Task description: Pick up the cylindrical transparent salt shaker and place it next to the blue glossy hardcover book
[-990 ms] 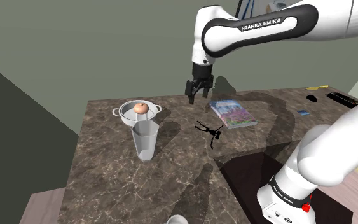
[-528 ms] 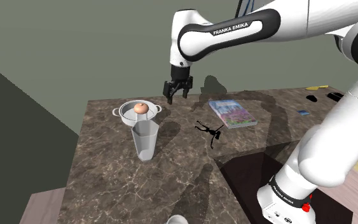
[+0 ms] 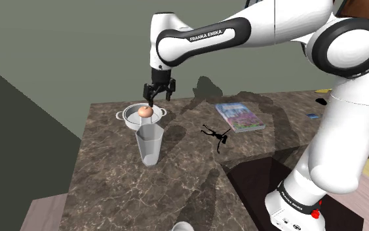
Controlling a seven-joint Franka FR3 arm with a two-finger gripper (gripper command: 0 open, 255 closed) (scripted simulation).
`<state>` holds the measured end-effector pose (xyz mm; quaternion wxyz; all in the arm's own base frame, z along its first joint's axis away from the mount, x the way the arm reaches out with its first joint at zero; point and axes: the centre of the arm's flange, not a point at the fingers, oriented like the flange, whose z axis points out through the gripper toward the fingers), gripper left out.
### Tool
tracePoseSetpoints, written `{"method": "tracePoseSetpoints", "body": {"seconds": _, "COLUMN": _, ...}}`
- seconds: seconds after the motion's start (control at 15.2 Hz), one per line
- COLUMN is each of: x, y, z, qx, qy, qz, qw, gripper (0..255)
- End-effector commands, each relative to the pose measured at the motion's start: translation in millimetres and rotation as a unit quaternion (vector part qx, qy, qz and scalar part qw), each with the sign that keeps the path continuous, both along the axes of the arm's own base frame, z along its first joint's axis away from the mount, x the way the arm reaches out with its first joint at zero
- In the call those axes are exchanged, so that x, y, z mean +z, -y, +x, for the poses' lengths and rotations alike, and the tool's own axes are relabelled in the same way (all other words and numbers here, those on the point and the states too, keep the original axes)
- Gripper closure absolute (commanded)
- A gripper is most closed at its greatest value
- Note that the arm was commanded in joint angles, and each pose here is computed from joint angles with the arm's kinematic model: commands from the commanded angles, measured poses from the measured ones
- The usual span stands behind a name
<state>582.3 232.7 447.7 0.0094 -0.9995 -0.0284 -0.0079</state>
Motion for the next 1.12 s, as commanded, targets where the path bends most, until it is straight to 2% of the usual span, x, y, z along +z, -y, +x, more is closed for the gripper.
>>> {"method": "tracePoseSetpoints", "body": {"seconds": 0.0, "x": -6.0, "y": -17.2, "z": 18.8, "qx": 0.000, "qy": 0.007, "qz": 0.002, "qw": 1.0000, "gripper": 0}}
{"method": "tracePoseSetpoints", "body": {"seconds": 0.26, "x": -11.6, "y": -46.9, "z": 49.6, "qx": 0.002, "qy": 0.018, "qz": 0.006, "qw": 0.9998, "gripper": 0}}
{"method": "tracePoseSetpoints", "body": {"seconds": 0.73, "x": -48.5, "y": -48.0, "z": 51.5, "qx": 0.002, "qy": 0.018, "qz": 0.006, "qw": 0.9998, "gripper": 0}}
{"method": "tracePoseSetpoints", "body": {"seconds": 1.06, "x": -51.6, "y": -48.1, "z": 51.6, "qx": 0.002, "qy": 0.018, "qz": 0.006, "qw": 0.9998, "gripper": 0}}
